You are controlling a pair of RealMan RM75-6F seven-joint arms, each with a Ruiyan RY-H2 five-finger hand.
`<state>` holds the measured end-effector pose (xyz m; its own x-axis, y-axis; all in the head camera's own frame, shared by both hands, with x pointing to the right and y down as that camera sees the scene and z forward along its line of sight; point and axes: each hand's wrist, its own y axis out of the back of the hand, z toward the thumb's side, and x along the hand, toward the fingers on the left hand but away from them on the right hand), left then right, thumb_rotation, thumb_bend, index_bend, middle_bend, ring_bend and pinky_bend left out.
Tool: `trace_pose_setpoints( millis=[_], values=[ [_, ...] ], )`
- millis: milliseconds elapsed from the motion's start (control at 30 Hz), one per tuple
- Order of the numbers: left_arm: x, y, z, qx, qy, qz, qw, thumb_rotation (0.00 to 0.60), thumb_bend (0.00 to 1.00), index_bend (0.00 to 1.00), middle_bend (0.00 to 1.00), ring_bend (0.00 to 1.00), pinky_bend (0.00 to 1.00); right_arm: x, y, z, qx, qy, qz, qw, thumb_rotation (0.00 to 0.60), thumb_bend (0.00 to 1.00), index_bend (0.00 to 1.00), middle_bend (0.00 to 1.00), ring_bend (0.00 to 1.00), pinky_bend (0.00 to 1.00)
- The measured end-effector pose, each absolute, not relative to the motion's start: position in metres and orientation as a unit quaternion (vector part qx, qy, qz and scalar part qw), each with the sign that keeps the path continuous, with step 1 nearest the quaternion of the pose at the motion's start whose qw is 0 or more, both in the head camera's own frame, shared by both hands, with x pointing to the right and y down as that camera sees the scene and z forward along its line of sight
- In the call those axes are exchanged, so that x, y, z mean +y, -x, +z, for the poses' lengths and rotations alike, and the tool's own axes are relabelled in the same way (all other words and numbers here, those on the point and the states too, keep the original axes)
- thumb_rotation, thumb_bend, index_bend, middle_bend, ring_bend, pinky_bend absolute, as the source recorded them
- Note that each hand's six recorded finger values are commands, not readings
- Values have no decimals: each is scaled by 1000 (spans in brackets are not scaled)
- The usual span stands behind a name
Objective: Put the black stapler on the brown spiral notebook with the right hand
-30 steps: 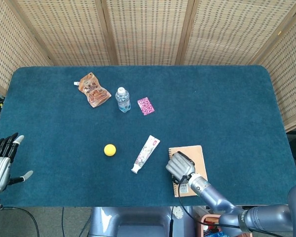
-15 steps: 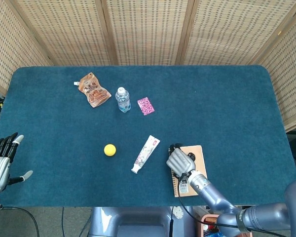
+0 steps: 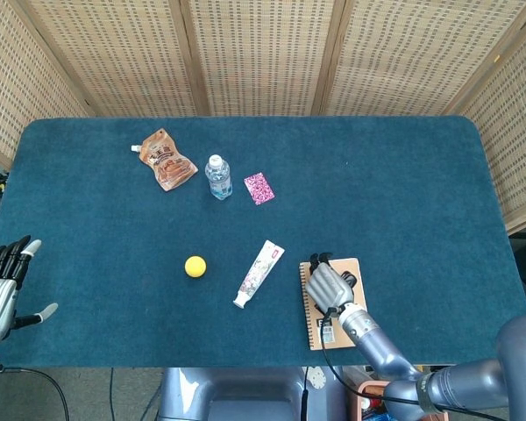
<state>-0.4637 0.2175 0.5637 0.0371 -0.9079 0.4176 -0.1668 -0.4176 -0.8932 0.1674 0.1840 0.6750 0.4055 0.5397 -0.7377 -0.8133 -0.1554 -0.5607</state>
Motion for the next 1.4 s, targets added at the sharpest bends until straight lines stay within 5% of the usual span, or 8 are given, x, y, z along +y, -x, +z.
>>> trace_pose_setpoints(
  millis=[100, 300, 667, 1000, 1400],
  values=[
    [217, 464, 563, 423, 636, -551, 336, 600, 157, 0, 0, 0, 0, 184, -167, 674, 124, 541, 531, 641, 600, 143, 556, 244, 83, 246],
    [217, 464, 563, 423, 636, -551, 336, 600, 157, 0, 0, 0, 0, 184, -170, 672, 127, 528, 542, 642, 600, 56, 307, 4, 0, 55],
    [216, 468, 562, 428, 633, -552, 335, 600, 158, 0, 0, 0, 0, 176, -175, 663, 120, 495, 566, 649, 600, 46, 277, 0, 0, 9],
    [216, 469, 563, 428, 631, -555, 333, 600, 157, 0, 0, 0, 0, 139, -201, 616, 27, 476, 600, 643, 600, 51, 275, 0, 0, 8],
    [217, 468, 573, 420, 629, -564, 333, 600, 158, 0, 0, 0, 0, 141, -264, 597, -177, 580, 601, 521, 600, 51, 126, 0, 0, 0]
  ],
)
